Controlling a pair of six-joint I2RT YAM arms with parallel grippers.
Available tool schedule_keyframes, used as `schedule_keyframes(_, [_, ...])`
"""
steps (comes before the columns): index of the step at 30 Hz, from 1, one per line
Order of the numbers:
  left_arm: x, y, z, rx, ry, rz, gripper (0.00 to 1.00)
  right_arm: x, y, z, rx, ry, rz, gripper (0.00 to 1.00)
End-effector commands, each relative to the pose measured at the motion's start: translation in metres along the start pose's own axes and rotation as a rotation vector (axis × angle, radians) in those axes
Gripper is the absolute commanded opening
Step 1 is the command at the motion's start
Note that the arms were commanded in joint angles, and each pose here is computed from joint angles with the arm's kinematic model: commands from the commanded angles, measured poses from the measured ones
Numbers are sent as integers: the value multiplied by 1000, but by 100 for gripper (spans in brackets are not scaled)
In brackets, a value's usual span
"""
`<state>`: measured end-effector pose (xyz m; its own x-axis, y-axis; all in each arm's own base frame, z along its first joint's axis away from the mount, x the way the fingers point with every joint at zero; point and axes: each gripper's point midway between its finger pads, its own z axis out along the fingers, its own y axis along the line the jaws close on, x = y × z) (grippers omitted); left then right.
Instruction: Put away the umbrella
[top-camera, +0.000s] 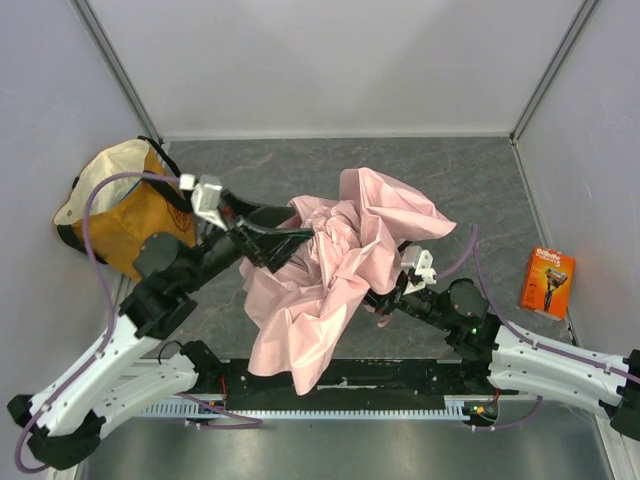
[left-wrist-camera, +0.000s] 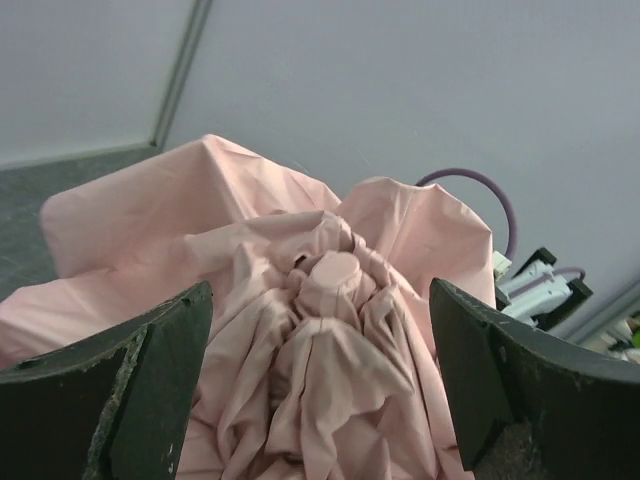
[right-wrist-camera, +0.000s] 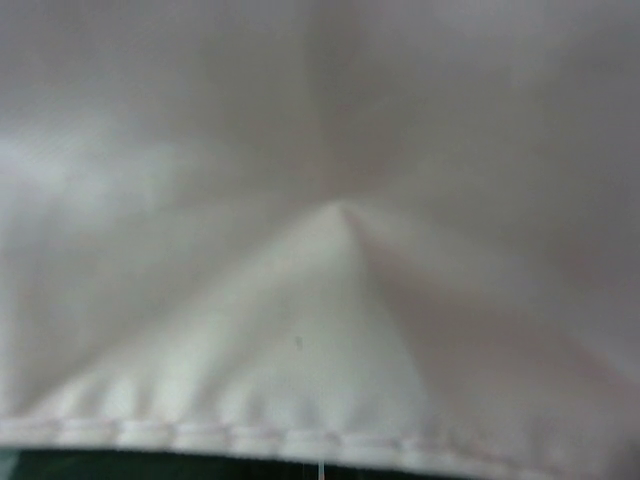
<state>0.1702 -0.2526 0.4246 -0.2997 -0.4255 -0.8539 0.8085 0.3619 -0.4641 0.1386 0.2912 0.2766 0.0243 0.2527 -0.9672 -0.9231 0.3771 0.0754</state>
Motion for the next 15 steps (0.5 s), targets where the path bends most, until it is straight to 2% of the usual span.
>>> schedule_keyframes(1, [-19, 16, -26, -128, -133, -5, 93, -79, 8, 5, -25, -225, -32, 0])
schedule_keyframes(4, [-3, 4, -18, -43, -71, -75, 94, -88, 11, 6, -39, -245, -32, 0])
schedule_keyframes(8, [5, -30, -11, 201, -62, -99, 94, -94, 13, 9, -51, -245, -37, 0])
schedule_keyframes(11, [10, -28, 4, 224, -40, -107, 94, -96, 18, 12, -79, -242, -33, 0])
schedule_keyframes(15, [13, -41, 16, 332, -15, -105, 94, -92, 19, 15, -87, -224, -31, 0])
